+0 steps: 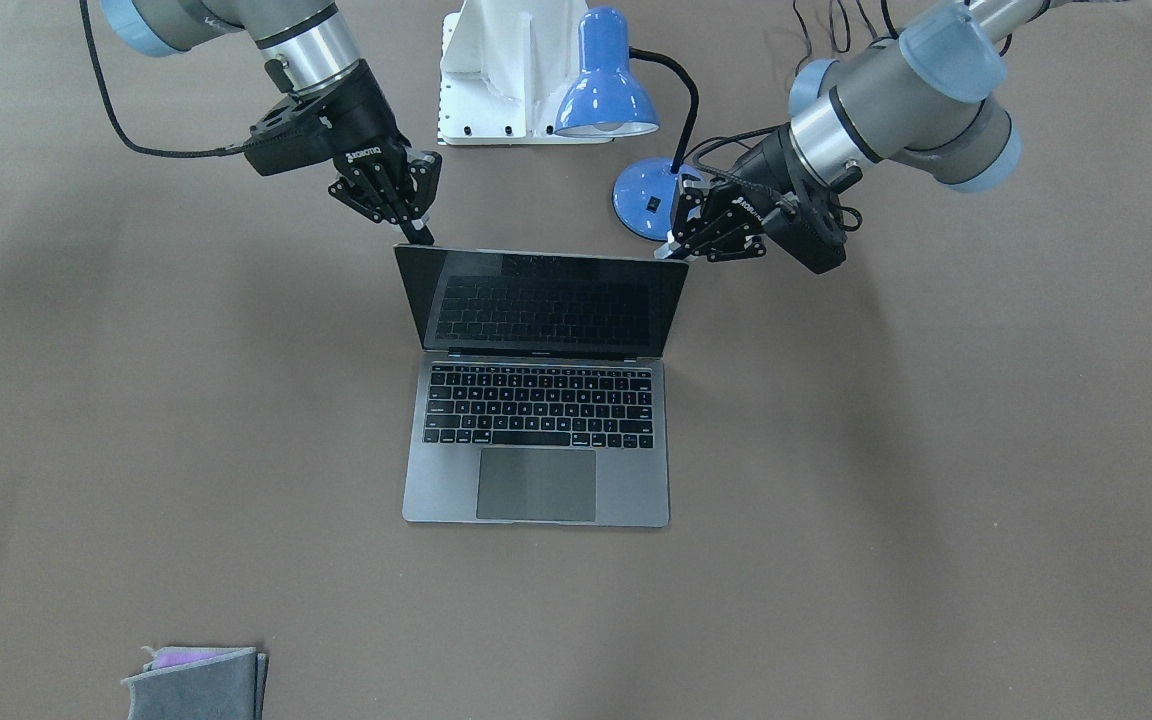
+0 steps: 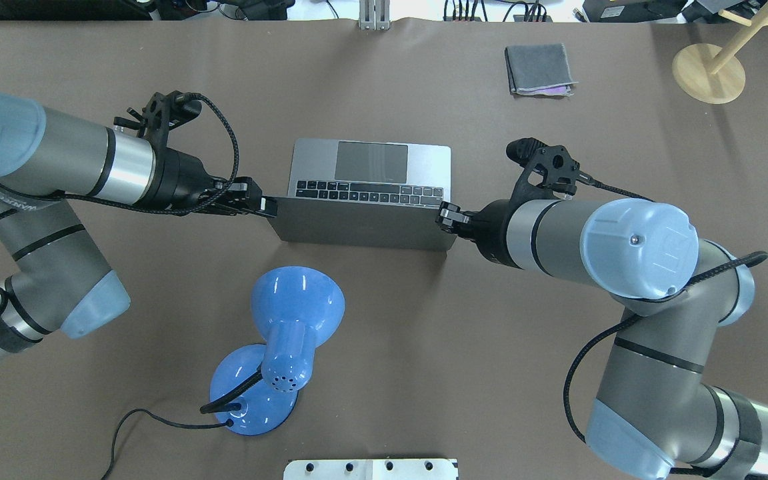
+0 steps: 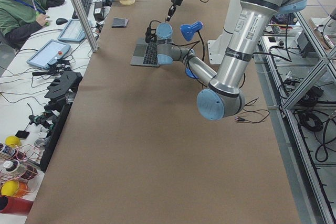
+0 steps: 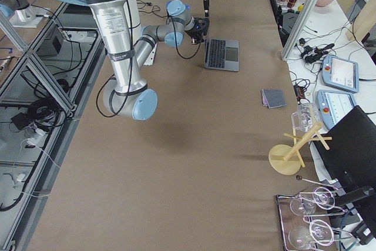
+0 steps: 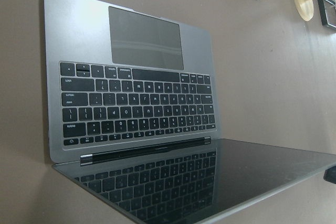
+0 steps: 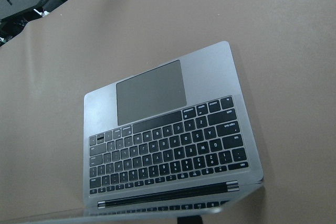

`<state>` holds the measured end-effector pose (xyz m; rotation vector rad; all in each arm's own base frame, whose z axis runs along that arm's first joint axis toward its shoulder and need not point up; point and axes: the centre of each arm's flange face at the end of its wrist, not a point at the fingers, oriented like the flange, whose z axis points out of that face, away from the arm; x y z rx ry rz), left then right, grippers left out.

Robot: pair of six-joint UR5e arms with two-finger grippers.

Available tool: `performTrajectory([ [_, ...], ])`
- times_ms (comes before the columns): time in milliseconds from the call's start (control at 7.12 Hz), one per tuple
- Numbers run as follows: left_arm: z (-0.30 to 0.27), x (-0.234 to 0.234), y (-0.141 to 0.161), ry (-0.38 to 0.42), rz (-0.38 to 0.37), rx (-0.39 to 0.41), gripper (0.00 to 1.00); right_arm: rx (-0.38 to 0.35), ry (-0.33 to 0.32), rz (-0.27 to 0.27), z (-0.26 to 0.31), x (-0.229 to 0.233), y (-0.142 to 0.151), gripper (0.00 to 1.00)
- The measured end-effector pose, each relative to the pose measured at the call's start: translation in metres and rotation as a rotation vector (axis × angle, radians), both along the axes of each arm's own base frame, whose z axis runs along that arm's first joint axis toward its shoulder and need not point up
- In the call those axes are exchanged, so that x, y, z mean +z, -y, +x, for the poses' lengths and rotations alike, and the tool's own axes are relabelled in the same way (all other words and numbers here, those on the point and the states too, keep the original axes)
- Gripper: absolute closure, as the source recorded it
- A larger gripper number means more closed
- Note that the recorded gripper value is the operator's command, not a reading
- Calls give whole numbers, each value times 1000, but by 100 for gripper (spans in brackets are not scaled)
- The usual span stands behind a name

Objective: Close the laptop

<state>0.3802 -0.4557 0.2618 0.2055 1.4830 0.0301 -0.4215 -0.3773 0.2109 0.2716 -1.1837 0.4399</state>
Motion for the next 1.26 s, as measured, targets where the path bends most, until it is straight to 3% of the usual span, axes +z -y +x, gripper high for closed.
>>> performTrajectory([
  [982,21,2,57,39,-30,-47,100,84,-45,-55,-17,1,97,100],
  [1263,36,7,80,68,-30,-94,100,94,-66,-68,-26,5,114,100],
])
